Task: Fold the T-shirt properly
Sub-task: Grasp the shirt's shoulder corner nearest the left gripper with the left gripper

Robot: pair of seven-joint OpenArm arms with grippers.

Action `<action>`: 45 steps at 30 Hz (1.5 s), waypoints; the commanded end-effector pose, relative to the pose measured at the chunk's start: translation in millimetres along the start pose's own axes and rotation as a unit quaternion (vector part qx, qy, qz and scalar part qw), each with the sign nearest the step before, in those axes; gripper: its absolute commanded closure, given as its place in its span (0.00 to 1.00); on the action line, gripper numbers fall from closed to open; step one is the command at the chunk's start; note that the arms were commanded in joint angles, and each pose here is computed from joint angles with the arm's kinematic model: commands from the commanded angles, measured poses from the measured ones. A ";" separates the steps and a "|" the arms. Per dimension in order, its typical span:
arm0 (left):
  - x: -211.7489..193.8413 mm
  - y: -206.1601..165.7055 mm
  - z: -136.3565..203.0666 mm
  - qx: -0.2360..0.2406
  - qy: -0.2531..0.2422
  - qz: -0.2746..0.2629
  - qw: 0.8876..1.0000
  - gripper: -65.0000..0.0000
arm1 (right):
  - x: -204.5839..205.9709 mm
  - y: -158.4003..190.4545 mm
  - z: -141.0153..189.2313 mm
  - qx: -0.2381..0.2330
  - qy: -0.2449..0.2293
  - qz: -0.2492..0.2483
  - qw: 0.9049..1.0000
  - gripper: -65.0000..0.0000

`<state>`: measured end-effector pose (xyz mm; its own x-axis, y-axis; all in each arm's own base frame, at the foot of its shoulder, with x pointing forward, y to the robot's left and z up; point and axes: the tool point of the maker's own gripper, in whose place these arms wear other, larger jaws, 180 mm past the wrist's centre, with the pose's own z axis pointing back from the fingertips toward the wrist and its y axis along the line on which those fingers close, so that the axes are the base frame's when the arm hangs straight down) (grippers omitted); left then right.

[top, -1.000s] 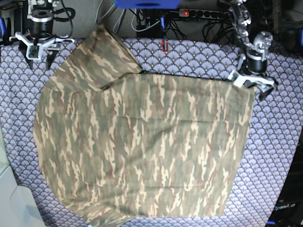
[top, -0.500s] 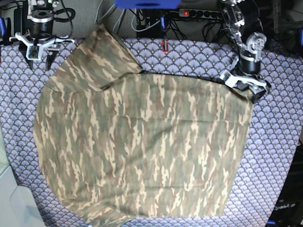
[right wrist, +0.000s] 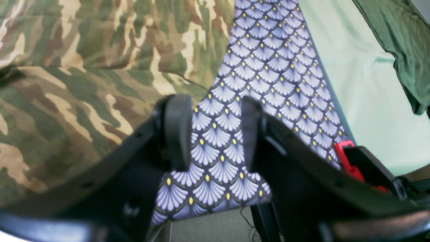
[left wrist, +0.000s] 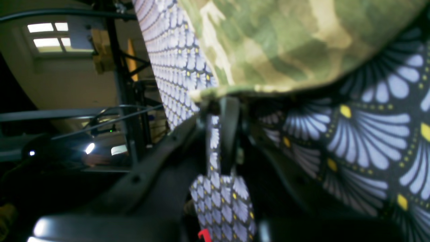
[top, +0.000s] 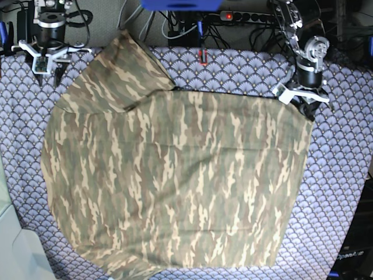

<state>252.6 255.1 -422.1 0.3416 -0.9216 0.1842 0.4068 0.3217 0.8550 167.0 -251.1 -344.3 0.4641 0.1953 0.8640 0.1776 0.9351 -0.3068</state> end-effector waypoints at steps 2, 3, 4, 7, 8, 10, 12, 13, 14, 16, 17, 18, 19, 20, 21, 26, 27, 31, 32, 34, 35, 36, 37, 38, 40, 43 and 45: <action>-8.3 -16.2 6.4 -0.029 0.013 0.004 0.999 0.93 | 10.3 -2.5 1.9 0.000 -0.021 0.007 1.000 0.68; -9.1 -18.7 8.3 -0.031 0.012 0.013 0.999 0.93 | 10.3 -2.5 1.9 0.000 -0.021 0.007 1.000 0.68; -11.2 -21.8 11.2 -0.035 0.013 0.015 0.999 0.93 | 10.3 -2.5 1.9 0.000 -0.021 0.007 1.000 0.68; -13.3 -28.1 20.7 -0.042 0.013 0.011 0.999 0.93 | 10.1 -3.0 1.9 -0.001 -0.020 0.007 1.000 0.68; -14.0 -29.5 23.2 -0.044 0.014 0.010 0.999 0.92 | 10.1 -3.0 1.9 -0.001 -0.020 0.007 1.000 0.68; -15.8 -31.9 27.8 -0.046 0.015 0.008 0.999 0.83 | 10.1 -3.0 1.9 -0.001 -0.020 0.007 1.000 0.68; -18.2 -34.9 35.1 -0.051 0.016 0.003 0.999 0.71 | 10.1 -2.5 1.9 0.000 -0.020 0.007 1.000 0.68; -18.5 -33.5 37.1 -0.049 0.016 0.001 0.999 0.64 | 9.4 -2.5 1.9 0.000 -0.019 0.007 1.000 0.68; -19.2 -33.9 38.7 -0.050 0.016 0.000 0.999 0.58 | 9.4 -2.5 1.9 0.000 -0.019 0.007 1.000 0.68; -20.3 -35.5 40.8 -0.052 0.017 -0.002 0.999 0.50 | 9.4 -1.9 1.9 0.001 -0.019 0.007 1.000 0.68; -20.4 -35.6 40.8 -0.052 0.017 -0.003 0.998 0.49 | 9.4 -1.9 1.9 0.001 -0.019 0.007 1.000 0.68; -20.4 -35.1 40.4 -0.052 0.018 -0.003 0.999 0.49 | 9.4 -2.5 1.9 0.000 -0.019 0.007 1.000 0.68; -20.2 -34.6 40.0 -0.051 0.018 -0.004 0.999 0.48 | 9.4 -2.5 1.9 0.000 -0.019 0.007 1.000 0.68; -19.6 -33.5 39.2 -0.050 0.017 -0.004 0.999 0.48 | 9.0 -2.5 2.2 0.000 -0.018 0.007 1.000 0.68; -19.3 -33.4 38.8 -0.049 0.018 -0.004 0.999 0.48 | 8.5 -2.5 2.5 0.000 -0.018 0.008 1.000 0.68; -15.0 -29.6 36.1 -0.044 0.022 -0.016 0.999 0.48 | 5.9 -2.5 3.5 0.001 -0.014 0.008 1.000 0.68; -13.0 -27.5 34.1 -0.041 0.022 -0.012 0.999 0.48 | 5.9 -2.5 3.5 0.001 -0.014 0.008 1.000 0.68; -9.8 -21.1 33.0 -0.033 0.018 -0.010 0.999 0.48 | 5.0 -3.1 4.2 0.000 -0.013 0.009 1.000 0.65; -9.4 -21.8 33.3 -0.033 0.017 -0.010 0.999 0.48 | 3.7 -3.2 5.2 0.001 -0.011 0.010 1.000 0.63; -8.3 -20.1 32.1 -0.031 0.016 -0.009 0.999 0.48 | 2.3 -3.2 6.3 0.001 -0.008 0.010 1.000 0.60; -8.3 -20.1 32.1 -0.031 0.016 -0.009 0.999 0.48 | 2.3 -3.2 6.3 0.001 -0.008 0.010 1.000 0.59; -7.1 -20.4 31.9 -0.032 0.014 -0.009 0.999 0.48 | 2.3 -3.2 6.3 0.001 -0.008 0.010 1.000 0.59; -6.8 -19.9 31.5 -0.031 0.014 -0.009 0.999 0.48 | 1.8 -3.2 6.6 0.001 -0.008 0.011 1.000 0.59; -6.3 -20.3 31.5 -0.032 0.013 -0.009 0.999 0.48 | 1.8 -3.2 6.6 0.001 -0.008 0.011 1.000 0.59; -6.2 -20.2 31.5 -0.032 0.013 -0.008 0.999 0.48 | 1.8 -3.2 6.6 0.001 -0.008 0.011 1.000 0.59; -6.0 -23.2 31.3 -0.041 0.013 -0.006 0.999 0.48 | -0.4 -3.3 8.4 0.002 -0.004 0.012 1.000 0.59; -2.2 -30.5 30.6 -0.067 0.009 0.019 0.998 0.48 | -0.9 -3.4 8.8 0.002 -0.003 0.012 1.000 0.59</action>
<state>217.3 245.7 -427.8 0.3738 -0.9069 0.1946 0.4698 0.3660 0.8033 156.8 -251.6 -349.1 0.4893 0.1955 0.8499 0.1694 0.9347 -0.3126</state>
